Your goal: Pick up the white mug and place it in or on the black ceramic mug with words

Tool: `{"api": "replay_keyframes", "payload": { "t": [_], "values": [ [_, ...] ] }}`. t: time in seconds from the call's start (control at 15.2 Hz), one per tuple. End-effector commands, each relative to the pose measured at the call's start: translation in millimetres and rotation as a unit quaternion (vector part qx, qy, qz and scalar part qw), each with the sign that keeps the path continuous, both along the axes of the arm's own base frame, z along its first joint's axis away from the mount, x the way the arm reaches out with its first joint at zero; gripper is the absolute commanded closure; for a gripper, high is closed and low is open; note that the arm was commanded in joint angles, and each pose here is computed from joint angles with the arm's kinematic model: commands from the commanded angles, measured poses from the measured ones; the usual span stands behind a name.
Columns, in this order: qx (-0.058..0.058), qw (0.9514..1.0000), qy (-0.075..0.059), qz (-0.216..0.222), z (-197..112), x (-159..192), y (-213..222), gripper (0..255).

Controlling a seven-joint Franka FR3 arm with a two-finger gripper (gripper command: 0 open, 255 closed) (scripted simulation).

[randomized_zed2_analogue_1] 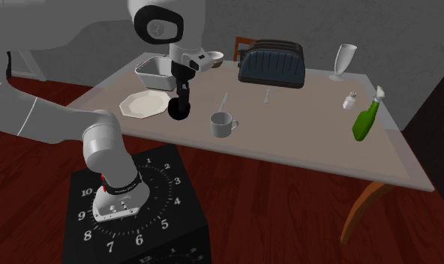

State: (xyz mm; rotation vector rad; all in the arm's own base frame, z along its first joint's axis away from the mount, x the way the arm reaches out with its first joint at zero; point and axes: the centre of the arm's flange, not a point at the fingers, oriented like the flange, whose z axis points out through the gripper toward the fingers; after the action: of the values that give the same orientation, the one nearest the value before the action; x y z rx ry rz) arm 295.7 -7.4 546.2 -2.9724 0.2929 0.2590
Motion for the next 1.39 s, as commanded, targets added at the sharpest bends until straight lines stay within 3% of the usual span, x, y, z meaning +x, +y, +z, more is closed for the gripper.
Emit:
{"api": "replay_keyframes", "payload": {
  "t": [0.0, 0.66, 1.32],
  "values": [
    [0.000, 1.0000, 0.000, 0.000, 0.0, 0.0, 0.0, 0],
    [-0.045, 0.9981, -0.015, 0.040, -76.1, 87.1, 71.4, 0],
    [-0.089, 0.9923, -0.030, 0.081, -156.0, 170.8, 142.8, 0]
  ]
}}
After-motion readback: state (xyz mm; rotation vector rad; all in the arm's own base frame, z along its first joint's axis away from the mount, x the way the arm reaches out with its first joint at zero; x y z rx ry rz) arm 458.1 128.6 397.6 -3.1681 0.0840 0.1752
